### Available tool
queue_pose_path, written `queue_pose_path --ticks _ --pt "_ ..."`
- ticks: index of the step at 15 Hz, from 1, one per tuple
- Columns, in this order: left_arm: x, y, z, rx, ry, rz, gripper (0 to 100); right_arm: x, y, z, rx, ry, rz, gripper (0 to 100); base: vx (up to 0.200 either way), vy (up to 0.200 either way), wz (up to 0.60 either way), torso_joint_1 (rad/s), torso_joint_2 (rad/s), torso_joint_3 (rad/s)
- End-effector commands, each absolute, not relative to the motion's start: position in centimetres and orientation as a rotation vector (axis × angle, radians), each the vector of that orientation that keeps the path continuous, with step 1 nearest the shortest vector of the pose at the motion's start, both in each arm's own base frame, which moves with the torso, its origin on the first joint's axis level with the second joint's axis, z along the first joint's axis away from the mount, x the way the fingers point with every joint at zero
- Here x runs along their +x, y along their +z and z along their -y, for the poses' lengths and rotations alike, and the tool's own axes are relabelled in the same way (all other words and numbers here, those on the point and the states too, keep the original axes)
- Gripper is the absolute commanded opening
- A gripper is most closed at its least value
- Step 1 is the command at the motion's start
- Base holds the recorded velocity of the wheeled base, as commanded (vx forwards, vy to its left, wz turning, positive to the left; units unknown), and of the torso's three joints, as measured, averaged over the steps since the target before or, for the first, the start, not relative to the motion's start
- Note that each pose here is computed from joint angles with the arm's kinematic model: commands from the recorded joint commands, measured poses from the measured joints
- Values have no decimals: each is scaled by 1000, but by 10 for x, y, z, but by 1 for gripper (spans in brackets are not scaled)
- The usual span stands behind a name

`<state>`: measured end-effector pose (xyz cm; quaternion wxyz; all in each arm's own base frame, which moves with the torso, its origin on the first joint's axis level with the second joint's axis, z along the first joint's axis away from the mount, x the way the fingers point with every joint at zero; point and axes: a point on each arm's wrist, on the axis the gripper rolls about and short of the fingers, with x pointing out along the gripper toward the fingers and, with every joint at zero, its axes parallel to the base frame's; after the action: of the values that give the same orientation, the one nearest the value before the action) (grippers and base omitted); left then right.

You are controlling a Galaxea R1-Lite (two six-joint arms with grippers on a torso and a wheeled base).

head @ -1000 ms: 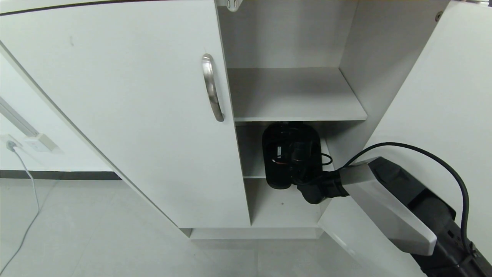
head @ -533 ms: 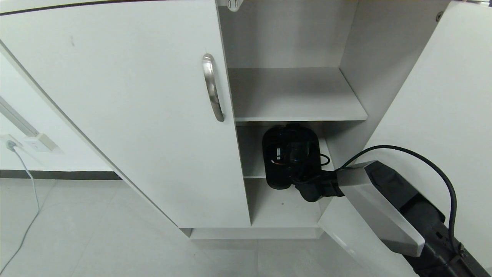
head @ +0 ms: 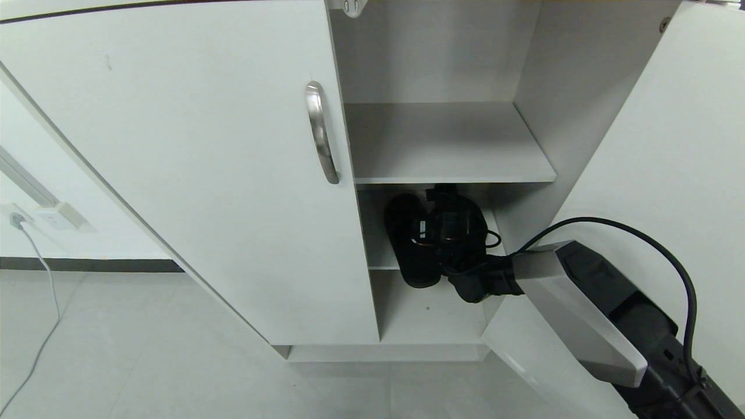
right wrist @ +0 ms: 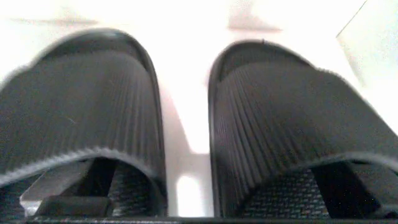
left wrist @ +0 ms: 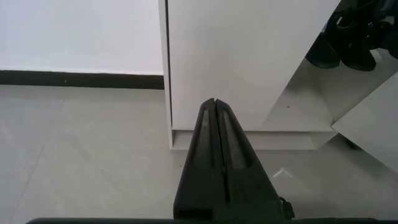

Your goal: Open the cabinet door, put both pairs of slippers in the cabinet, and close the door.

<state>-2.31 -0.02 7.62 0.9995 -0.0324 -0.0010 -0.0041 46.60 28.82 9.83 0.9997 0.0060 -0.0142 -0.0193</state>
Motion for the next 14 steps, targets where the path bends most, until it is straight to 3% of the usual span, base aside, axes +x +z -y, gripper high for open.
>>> queue_pose_path --ticks 1,14 --pt "-23 76 0 -66 -8 1 0 463 110 -288 27 -37 51 100 0 0 0 0 0 0" --pt "-23 76 0 -64 -6 1 0 438 100 -285 4 -15 19 100 0 0 0 0 0 0"
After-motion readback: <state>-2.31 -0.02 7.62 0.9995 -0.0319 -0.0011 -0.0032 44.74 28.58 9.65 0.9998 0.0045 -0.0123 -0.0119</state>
